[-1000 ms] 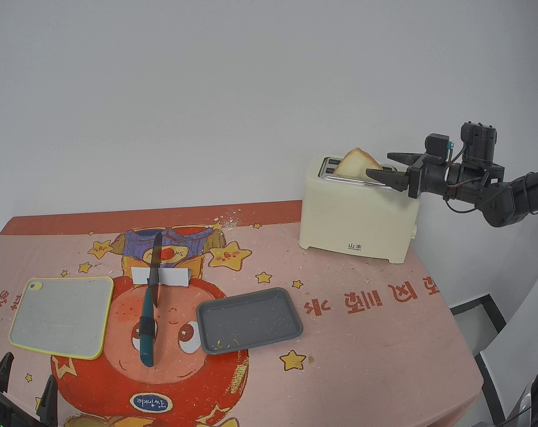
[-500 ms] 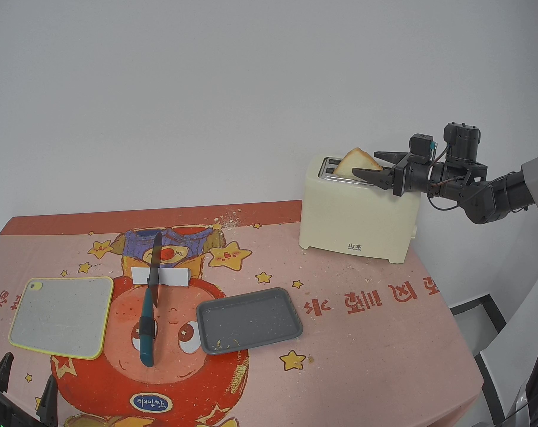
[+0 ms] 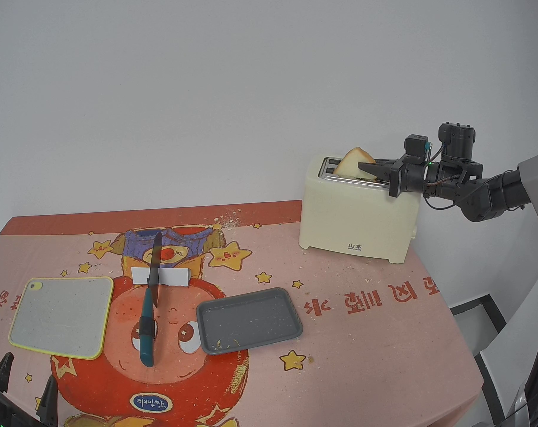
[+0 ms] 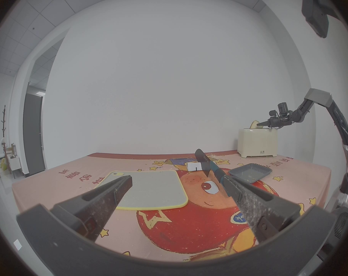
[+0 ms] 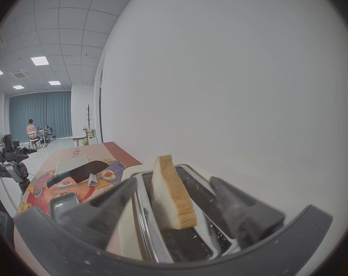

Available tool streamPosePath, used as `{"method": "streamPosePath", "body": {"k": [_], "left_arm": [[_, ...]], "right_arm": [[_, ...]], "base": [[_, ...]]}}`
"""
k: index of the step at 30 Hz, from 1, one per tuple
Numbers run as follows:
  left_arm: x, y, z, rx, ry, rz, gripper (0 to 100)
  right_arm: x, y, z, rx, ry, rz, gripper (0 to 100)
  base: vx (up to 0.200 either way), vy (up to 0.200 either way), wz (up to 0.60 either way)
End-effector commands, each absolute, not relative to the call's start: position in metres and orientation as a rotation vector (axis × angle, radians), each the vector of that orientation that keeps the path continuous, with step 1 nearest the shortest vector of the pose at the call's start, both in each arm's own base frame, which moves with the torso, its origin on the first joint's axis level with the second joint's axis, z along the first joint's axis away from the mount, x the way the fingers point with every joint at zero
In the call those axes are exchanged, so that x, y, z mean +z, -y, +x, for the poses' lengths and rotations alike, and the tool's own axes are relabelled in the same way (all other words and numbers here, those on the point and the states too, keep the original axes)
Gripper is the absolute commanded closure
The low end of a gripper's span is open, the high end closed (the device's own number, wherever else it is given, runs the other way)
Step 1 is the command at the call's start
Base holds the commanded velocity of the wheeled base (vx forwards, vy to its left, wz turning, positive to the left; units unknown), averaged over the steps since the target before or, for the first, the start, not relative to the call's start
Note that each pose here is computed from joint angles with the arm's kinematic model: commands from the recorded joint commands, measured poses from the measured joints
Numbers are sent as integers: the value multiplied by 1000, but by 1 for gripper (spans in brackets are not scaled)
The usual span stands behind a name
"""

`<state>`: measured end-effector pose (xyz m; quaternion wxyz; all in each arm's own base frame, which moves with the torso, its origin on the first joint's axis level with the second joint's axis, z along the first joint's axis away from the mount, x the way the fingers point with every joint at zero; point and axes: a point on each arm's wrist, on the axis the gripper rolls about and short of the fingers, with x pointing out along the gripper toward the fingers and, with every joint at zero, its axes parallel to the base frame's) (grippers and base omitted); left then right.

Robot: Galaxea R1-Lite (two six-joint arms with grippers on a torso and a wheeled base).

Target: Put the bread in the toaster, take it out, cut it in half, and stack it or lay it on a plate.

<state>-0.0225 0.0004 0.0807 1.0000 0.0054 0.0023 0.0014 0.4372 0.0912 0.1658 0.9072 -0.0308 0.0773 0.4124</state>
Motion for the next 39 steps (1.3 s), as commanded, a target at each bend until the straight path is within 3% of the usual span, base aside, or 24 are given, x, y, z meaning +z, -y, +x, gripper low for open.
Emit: {"method": "streamPosePath", "body": {"k": [1, 7, 22, 28, 33, 36, 39], "left_arm": [[76, 0, -21, 3, -23, 11, 0], [76, 0, -21, 3, -23, 11, 0], [76, 0, -21, 3, -23, 11, 0], [76, 0, -21, 3, -23, 11, 0], [76, 0, -21, 3, -23, 11, 0], [76, 0, -21, 3, -23, 11, 0], [76, 0, -21, 3, -23, 11, 0]], "right_arm": [[170, -92, 435, 854, -150, -68, 100], [177, -89, 428, 850, -133, -75, 100], [262, -90, 365, 868, 33, -97, 100], [295, -103, 318, 895, 49, 23, 100], [289, -105, 288, 875, -15, 107, 100], [276, -105, 276, 860, -76, 144, 100], [245, -107, 254, 852, -203, 209, 100]], "base": [[0, 0, 0], [0, 0, 0], [0, 0, 0], [0, 0, 0], [0, 0, 0], [0, 0, 0], [0, 0, 0]]}}
